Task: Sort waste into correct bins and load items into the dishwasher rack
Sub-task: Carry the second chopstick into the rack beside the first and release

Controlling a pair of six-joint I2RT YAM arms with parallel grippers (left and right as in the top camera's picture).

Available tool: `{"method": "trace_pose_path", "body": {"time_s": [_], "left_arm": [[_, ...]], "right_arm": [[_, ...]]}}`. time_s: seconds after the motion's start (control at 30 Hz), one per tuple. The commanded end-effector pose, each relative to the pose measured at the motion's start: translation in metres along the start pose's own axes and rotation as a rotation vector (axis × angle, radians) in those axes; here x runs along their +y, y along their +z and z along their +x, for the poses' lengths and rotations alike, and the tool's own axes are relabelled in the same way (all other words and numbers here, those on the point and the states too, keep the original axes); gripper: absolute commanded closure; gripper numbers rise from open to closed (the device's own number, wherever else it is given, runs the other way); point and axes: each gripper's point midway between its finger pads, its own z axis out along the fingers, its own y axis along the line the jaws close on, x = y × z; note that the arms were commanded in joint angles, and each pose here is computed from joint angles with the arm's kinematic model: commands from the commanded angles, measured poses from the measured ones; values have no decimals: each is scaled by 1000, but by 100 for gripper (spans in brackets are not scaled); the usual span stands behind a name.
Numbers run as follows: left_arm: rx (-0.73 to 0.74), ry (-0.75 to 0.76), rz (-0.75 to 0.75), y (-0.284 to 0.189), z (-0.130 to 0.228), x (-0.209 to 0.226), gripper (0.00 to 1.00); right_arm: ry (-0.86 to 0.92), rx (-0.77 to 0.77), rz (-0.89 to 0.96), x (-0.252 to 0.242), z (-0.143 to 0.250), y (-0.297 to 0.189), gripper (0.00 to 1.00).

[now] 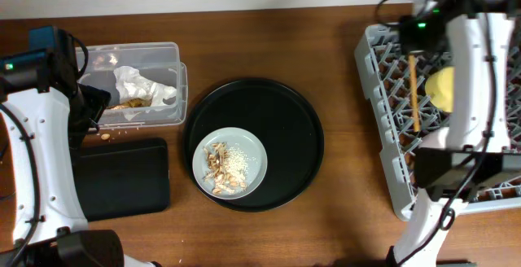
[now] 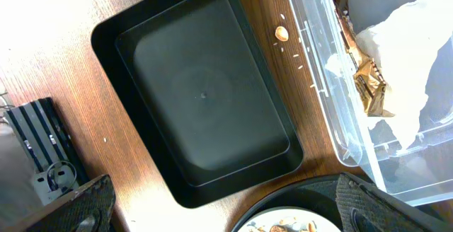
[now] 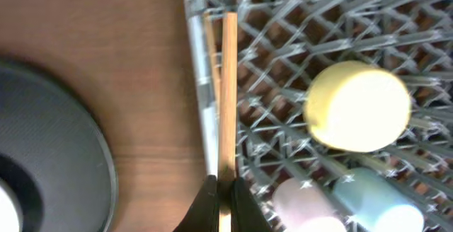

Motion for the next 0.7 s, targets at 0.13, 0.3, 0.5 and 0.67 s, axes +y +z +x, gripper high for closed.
{"method": "trace_pose_path", "body": {"time_s": [0.13,0.3,0.5,0.67], "left_arm": [[-26,-22,7,-6,-4,6,1],[-26,-22,7,-6,-4,6,1],[-26,-22,7,-6,-4,6,1],[-26,-22,7,-6,-4,6,1]], "right_arm": [[-166,-69,-188,-14,-14,19,96],[-193,-37,-232,-9,-19,59,96],[-197,44,-288,8,-10,110,96],[-210,79,-315,21,-1,134,95]]}}
